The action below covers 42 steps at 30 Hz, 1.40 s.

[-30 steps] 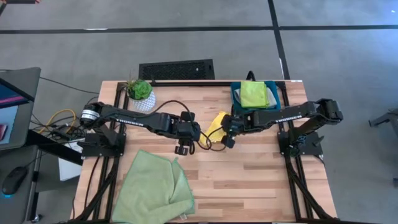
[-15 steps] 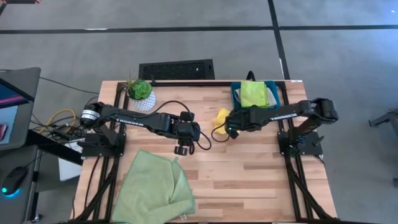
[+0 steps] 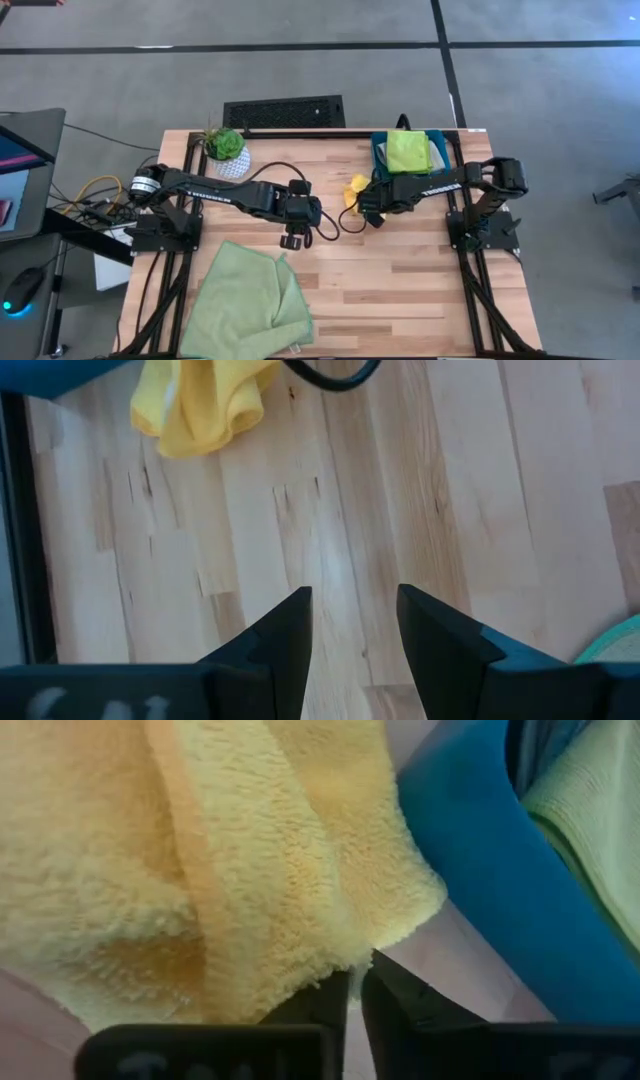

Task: Fold microfiber towels
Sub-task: Fold the yellow microfiber towel, then put the yellow microfiber towel into the blue bin

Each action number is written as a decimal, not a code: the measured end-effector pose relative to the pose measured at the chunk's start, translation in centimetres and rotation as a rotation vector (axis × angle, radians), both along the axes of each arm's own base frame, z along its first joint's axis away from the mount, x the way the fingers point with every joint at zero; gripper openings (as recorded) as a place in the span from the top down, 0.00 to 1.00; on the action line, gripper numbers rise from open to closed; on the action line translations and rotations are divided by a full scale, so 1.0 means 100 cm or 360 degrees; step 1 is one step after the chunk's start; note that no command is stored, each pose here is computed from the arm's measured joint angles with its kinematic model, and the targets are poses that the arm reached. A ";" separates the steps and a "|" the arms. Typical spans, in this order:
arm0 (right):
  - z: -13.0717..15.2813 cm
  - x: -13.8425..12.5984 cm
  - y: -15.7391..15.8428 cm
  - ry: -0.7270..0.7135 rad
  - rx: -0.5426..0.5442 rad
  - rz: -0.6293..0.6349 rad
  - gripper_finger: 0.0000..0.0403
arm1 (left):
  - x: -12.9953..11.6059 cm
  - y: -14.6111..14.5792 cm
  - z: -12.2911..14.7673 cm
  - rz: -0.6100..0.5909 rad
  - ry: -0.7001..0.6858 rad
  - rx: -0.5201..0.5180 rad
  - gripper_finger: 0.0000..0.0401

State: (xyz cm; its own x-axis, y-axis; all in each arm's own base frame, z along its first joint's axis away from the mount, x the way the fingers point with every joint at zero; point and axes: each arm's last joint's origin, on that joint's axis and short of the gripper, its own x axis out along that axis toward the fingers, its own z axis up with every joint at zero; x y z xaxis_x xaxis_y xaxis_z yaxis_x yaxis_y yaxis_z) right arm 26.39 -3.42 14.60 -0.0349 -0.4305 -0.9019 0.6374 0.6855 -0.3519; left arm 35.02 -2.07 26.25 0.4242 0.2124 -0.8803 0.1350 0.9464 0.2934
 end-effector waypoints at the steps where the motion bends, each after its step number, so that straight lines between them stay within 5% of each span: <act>1: 0.000 0.000 0.000 0.0010 0.0001 0.0014 0.85 | 0.000 0.000 0.000 0.0008 0.0000 -0.0004 0.65; 18: 0.029 -0.002 -0.010 -0.0055 -0.0004 -0.0158 0.56 | -0.003 0.000 -0.001 0.0050 0.0042 -0.0025 0.65; 27: 0.029 -0.006 -0.008 0.0020 0.0006 -0.0149 0.51 | -0.004 0.000 -0.002 0.0060 0.0059 -0.0028 0.65; 42: 0.034 0.005 -0.001 -0.0207 0.0169 -0.0071 0.55 | -0.011 0.001 -0.017 0.0132 0.0145 -0.0051 0.65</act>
State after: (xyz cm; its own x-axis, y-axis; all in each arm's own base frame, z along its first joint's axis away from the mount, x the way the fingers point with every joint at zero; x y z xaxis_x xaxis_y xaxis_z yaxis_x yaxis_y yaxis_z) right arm 26.86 -3.57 17.98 0.0678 -0.3331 -0.9404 0.7035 0.6843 -0.1917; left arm 33.93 -1.98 24.51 0.3245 0.2145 -0.9213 0.0807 0.9641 0.2529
